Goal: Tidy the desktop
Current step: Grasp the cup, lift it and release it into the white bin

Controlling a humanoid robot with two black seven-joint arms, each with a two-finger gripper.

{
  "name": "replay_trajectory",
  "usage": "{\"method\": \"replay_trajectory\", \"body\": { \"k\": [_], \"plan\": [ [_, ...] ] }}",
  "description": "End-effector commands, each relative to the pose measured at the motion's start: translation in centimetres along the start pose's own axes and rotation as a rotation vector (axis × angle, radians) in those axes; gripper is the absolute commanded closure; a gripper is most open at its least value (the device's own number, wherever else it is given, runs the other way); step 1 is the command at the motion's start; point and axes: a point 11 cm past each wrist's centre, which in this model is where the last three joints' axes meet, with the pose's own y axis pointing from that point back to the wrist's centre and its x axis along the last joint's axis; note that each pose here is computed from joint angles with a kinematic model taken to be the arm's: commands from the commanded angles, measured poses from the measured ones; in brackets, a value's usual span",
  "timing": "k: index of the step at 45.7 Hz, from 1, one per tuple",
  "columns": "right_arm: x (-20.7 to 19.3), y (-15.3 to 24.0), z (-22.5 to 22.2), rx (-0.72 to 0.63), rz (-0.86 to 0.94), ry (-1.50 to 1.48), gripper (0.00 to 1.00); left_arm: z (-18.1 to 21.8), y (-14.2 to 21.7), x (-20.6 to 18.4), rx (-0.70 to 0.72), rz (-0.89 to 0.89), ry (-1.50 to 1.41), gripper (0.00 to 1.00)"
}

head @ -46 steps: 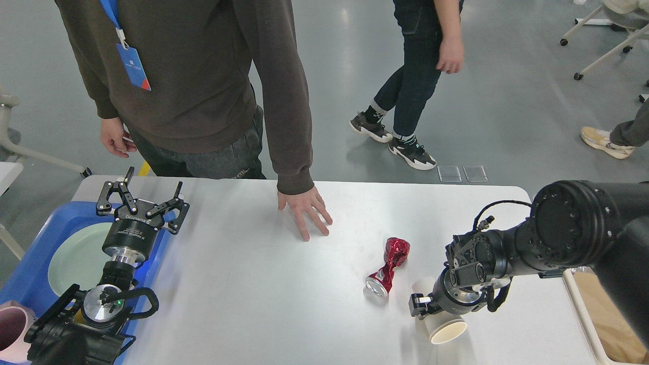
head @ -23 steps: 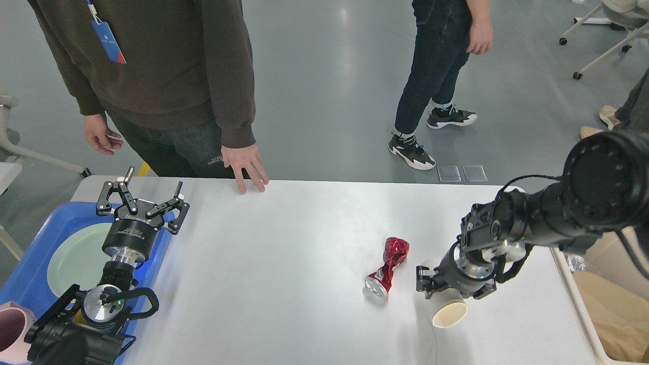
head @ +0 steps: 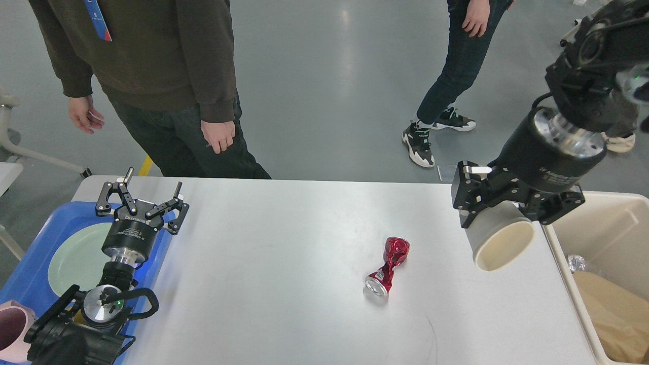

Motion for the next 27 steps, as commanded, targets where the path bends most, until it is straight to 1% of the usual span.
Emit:
{"method": "replay_trajectory", "body": {
  "k": [1,7,12,19,22,27],
  "plan": [
    [-0.1,0.9,1.0,-0.005,0.019,-0.029,1.00,0.0,0.0,0.0,0.000,-0.001,-0.001,0.04],
    [1.0,1.4,3.4,-0.015,0.095,-0.105,1.00,0.0,0.0,0.0,0.001,0.001,0.000,0.04],
    [2.6,1.5,8.4,-0.073,0.205,-0.232,1.00,0.0,0.0,0.0,0.000,0.001,0.001,0.04],
    [4.5,-0.3,18.4,-0.124,0.320,-0.451,1.00,0.0,0.0,0.0,0.001,0.001,0.000,0.04],
    [4.4,-1.9,23.8,-0.144,0.337,-0.525,1.00,0.0,0.0,0.0,0.001,0.001,0.000,0.04],
    [5.2,-4.1,30.8,-0.224,0.409,-0.597,1.00,0.0,0.0,0.0,-0.001,-0.001,-0.001,0.04]
  ]
}}
